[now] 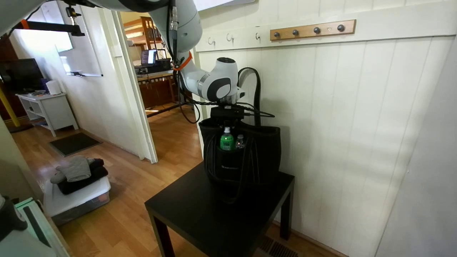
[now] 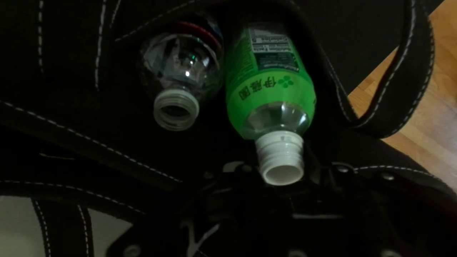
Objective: Pick up the bottles and put them inside the bag
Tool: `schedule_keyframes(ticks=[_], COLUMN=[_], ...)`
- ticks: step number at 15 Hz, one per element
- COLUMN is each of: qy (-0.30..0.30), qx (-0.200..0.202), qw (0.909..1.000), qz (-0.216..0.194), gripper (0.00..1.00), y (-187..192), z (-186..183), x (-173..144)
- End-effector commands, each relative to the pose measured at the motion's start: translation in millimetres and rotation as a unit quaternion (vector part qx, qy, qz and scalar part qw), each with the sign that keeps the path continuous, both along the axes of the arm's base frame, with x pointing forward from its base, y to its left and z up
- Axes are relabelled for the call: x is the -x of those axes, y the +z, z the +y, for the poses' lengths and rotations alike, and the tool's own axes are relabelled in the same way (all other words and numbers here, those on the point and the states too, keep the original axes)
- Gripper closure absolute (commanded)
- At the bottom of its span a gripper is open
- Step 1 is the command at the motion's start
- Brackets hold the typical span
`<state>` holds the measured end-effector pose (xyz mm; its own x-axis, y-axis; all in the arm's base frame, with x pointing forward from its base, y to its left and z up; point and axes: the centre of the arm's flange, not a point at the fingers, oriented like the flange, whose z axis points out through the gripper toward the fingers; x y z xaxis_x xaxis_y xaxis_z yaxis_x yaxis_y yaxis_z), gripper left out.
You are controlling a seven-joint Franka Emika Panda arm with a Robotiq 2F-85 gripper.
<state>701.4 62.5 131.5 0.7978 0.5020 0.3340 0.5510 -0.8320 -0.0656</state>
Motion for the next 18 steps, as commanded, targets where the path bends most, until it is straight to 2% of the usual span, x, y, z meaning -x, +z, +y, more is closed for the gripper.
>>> schedule_keyframes(ticks=[1,8,18], qy=[-0.004,0.016,0.034], qx=[0.002,-0.017,0.007], qw=[0.9999,0.9994,0.9967], qz=[-0.012,-0.025,-0.074], gripper=[0.89,0.89,0.89], y=[7.3,61.2,153.0], z=[-1.5,-1.2,0.5], x=[5.5,27.1,56.6])
